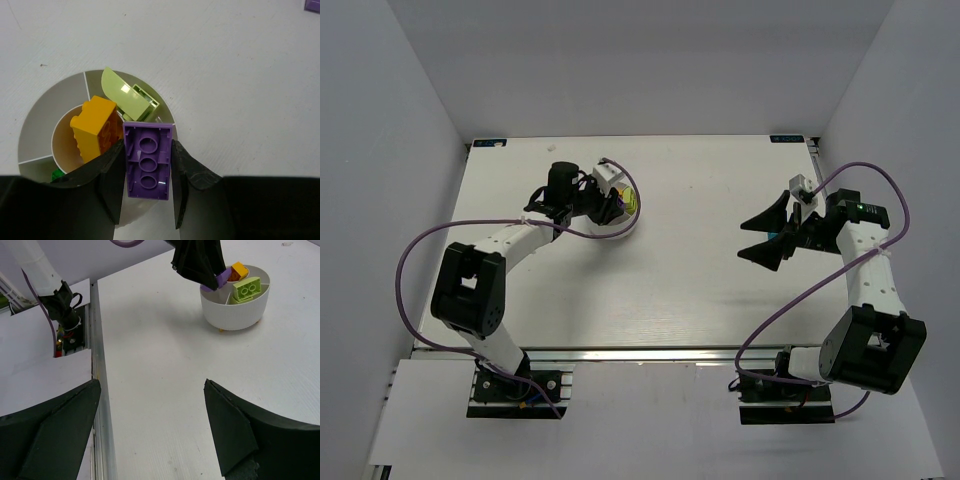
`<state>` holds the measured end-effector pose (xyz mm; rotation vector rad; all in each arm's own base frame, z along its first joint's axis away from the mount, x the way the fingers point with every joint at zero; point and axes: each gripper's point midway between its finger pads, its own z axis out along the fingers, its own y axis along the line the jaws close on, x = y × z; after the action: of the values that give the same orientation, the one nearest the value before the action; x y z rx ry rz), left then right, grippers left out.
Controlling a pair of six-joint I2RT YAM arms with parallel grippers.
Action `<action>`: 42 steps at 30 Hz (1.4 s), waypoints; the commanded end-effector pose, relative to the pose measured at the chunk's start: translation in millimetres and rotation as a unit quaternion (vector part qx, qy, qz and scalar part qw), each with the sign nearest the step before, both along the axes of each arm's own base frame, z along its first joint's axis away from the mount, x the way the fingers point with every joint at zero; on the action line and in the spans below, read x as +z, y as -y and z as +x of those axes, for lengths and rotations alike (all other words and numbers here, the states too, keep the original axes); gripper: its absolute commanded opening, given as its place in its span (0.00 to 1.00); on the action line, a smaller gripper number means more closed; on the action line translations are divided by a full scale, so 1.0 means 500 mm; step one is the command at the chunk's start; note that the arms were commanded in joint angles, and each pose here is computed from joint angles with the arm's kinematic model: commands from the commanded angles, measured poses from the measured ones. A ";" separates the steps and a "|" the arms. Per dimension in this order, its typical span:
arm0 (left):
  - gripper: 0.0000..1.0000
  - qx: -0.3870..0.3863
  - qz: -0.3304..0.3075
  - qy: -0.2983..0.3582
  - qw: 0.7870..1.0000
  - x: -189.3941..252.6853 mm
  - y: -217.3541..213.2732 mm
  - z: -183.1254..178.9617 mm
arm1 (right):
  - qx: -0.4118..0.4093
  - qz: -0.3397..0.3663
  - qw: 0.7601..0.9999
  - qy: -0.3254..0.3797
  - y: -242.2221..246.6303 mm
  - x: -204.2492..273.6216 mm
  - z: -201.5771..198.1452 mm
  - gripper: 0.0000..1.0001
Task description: Sort the legos into containers by color
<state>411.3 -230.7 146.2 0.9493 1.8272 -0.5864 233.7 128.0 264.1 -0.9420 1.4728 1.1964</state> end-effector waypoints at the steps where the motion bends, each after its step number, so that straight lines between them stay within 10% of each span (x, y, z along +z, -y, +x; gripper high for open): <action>1: 0.24 0.006 0.000 0.032 0.999 0.033 -0.006 0.017 | 0.001 0.037 0.999 0.028 -0.006 0.047 -0.002 0.89; 42: 0.58 0.023 0.020 0.039 0.999 0.016 -0.024 0.022 | 0.001 0.040 0.999 0.030 -0.007 0.046 -0.006 0.89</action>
<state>421.3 -222.3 139.4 0.9428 1.8318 -0.5003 231.5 128.4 263.5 -0.9500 1.4657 1.1897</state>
